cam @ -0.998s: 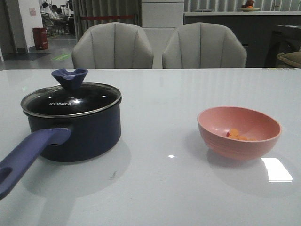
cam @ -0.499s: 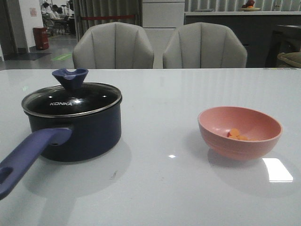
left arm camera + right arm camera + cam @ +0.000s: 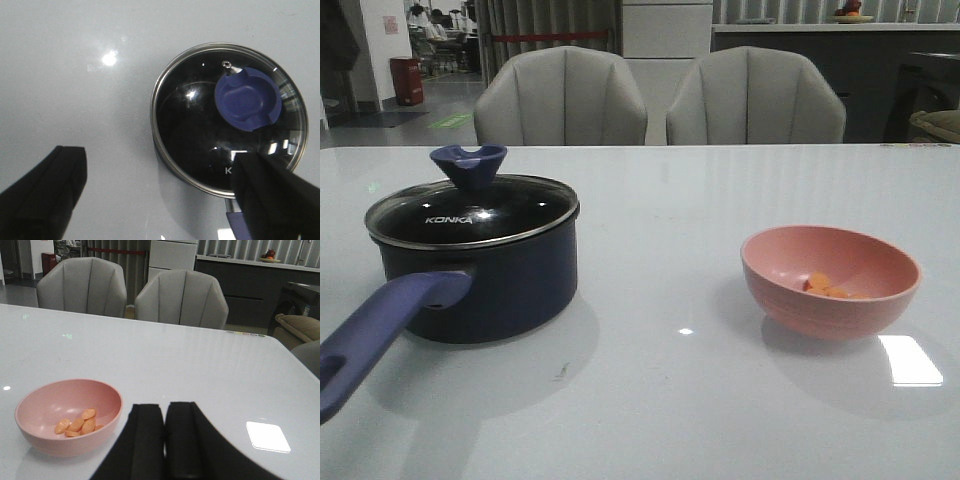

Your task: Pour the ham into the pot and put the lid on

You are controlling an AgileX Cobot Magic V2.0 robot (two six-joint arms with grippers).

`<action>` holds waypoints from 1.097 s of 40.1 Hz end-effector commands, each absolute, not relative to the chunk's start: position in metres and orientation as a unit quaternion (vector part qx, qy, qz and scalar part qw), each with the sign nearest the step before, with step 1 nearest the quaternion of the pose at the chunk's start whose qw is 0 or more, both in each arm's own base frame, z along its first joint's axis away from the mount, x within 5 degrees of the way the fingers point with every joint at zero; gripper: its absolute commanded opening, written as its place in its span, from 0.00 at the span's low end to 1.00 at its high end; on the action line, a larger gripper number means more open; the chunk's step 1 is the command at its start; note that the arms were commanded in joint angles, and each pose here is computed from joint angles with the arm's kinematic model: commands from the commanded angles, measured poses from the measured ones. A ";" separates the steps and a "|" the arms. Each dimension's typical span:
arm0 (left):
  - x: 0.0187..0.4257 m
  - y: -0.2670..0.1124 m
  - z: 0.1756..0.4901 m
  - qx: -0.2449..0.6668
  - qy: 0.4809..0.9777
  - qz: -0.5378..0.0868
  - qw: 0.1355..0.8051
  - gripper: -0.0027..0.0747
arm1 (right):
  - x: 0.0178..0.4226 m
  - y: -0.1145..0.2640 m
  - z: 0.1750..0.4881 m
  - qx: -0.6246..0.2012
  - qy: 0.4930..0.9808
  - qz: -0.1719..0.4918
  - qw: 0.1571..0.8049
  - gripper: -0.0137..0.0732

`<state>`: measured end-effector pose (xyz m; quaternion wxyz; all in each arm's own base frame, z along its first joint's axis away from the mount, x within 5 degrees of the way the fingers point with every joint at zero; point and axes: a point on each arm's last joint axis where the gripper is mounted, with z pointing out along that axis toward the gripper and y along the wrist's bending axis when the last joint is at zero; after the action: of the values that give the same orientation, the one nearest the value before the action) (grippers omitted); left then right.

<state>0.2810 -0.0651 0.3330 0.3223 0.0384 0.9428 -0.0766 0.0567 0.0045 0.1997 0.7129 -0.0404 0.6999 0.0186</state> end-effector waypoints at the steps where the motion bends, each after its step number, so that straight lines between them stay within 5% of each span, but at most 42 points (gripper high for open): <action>1: 0.297 -0.082 0.351 0.037 0.935 -0.101 0.337 0.84 | 0.054 0.005 0.210 -0.043 0.660 0.019 0.750 0.34; 17: 0.350 -0.158 0.337 0.062 0.962 -0.075 0.254 0.84 | 0.054 0.005 0.210 -0.043 0.660 0.019 0.750 0.34; 26: 0.365 -0.163 0.321 0.038 0.980 -0.041 0.193 0.84 | 0.054 0.005 0.210 -0.043 0.660 0.019 0.750 0.34; 44: 0.376 -0.166 0.307 0.031 0.982 -0.033 0.185 0.84 | 0.054 0.005 0.210 -0.043 0.660 0.019 0.750 0.34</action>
<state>0.3783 -0.1667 0.2753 0.1285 0.0377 0.9909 -0.0120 0.0567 0.0045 0.1997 0.7129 -0.0404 0.6999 0.0186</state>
